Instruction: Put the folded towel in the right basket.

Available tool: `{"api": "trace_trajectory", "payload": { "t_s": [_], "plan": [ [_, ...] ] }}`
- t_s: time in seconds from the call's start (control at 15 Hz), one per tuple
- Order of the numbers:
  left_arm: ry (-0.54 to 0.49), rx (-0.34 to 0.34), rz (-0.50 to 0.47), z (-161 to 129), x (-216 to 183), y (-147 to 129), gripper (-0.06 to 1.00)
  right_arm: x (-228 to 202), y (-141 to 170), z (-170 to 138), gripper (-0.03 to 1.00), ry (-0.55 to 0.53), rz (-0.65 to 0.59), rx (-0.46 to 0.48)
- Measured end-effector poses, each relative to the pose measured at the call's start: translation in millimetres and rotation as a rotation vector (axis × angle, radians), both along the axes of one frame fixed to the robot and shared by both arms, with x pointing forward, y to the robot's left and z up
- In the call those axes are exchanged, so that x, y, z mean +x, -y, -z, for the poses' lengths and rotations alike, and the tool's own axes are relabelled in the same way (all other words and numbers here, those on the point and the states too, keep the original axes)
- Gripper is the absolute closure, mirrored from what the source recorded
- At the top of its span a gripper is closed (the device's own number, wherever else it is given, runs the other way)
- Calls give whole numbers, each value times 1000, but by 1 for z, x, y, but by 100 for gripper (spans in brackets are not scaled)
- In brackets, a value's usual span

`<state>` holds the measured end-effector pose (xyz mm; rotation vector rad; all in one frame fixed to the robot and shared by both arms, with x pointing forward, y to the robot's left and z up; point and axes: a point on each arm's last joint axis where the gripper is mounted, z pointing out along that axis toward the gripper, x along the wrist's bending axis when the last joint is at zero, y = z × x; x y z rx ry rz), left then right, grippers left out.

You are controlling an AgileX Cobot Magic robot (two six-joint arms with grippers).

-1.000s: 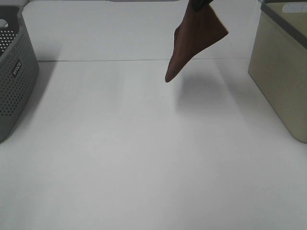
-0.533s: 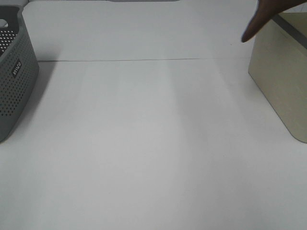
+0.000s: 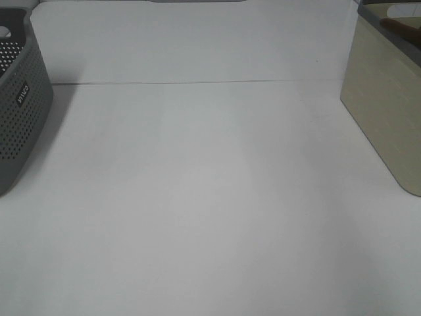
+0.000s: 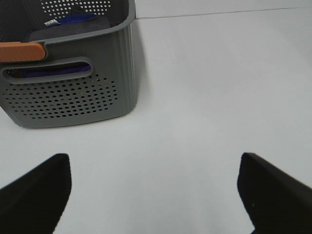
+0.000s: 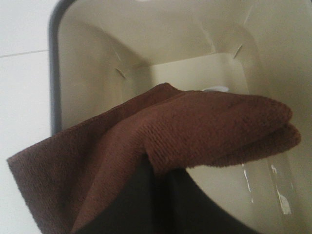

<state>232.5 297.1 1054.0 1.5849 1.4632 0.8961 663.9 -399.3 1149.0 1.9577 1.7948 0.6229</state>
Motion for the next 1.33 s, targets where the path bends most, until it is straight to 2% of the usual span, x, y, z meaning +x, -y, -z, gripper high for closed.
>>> {"api": "trace_trajectory", "payload": {
  "t_s": [0.13,0.2,0.27,0.33,0.47,0.53,0.67,0.93,1.0,1.13,1.33],
  "plan": [
    [0,0,0,0,0,0,7,11,10,25,95,-54,25,21],
    [0,0,0,0,0,0,7,16,13,36,91,-78,51,36],
    [0,0,0,0,0,0,7,19,15,44,82,-99,75,49],
    [0,0,0,0,0,0,7,22,16,50,66,-112,98,58],
    [0,0,0,0,0,0,7,22,18,52,27,-119,113,54],
    [0,0,0,0,0,0,7,21,17,50,17,-116,113,54],
    [0,0,0,0,0,0,7,15,13,33,11,-75,109,68],
    [0,0,0,0,0,0,7,-12,-15,-28,10,99,25,234],
    [0,0,0,0,0,0,7,-22,-25,-45,10,144,-14,240],
    [0,0,0,0,0,0,7,-42,-55,-72,10,198,-92,194],
    [0,0,0,0,0,0,7,-83,-98,-79,10,158,-187,94]
  ]
}}
